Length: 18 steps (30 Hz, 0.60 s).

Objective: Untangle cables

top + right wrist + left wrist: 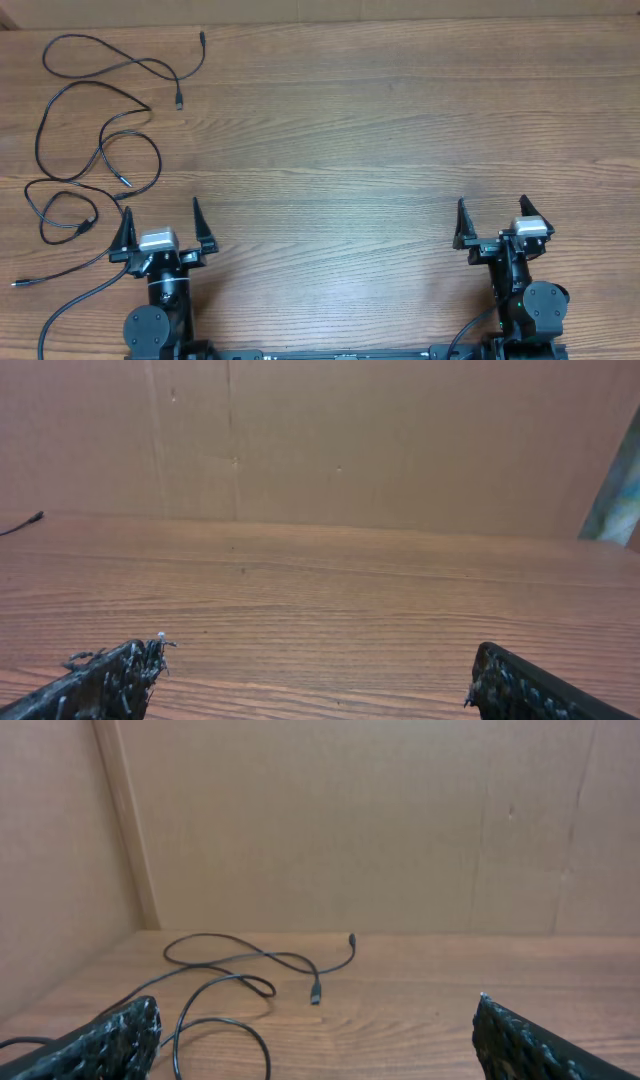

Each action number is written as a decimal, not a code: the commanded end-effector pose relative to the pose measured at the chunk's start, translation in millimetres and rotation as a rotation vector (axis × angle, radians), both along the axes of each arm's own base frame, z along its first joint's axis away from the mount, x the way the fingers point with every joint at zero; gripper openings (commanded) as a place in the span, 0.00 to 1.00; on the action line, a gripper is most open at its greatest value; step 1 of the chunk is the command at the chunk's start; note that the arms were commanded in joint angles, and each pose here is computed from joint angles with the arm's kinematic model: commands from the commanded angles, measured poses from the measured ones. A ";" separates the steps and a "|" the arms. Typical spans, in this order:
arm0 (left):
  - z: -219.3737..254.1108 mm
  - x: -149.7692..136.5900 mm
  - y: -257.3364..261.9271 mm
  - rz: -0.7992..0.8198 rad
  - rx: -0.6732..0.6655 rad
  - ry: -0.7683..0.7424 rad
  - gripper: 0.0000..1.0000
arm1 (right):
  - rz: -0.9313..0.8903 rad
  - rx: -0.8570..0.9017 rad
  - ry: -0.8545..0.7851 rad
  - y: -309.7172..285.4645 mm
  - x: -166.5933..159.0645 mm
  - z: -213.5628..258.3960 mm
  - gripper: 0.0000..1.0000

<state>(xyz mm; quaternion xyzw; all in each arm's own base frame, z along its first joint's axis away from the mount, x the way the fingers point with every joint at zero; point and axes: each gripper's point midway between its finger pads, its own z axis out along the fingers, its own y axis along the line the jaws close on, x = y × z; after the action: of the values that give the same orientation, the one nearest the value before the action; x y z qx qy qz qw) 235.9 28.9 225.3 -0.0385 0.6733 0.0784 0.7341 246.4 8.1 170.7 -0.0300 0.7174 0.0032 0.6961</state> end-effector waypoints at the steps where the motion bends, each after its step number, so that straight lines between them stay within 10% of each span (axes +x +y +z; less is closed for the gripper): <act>1: -13.5 2.4 4.2 0.020 -0.003 0.007 1.00 | -0.011 0.003 -0.007 -2.0 0.0 -1.0 1.00; 18: -66.9 8.0 -0.8 0.002 -0.052 0.150 0.99 | -0.010 0.003 -0.007 -1.9 0.0 -0.9 1.00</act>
<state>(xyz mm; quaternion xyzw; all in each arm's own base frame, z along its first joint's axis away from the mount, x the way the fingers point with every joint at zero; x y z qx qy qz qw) 244.8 27.3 169.5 -0.0457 0.7158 0.0651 0.6938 246.4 8.1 170.7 -0.0300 0.7174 0.0032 0.6961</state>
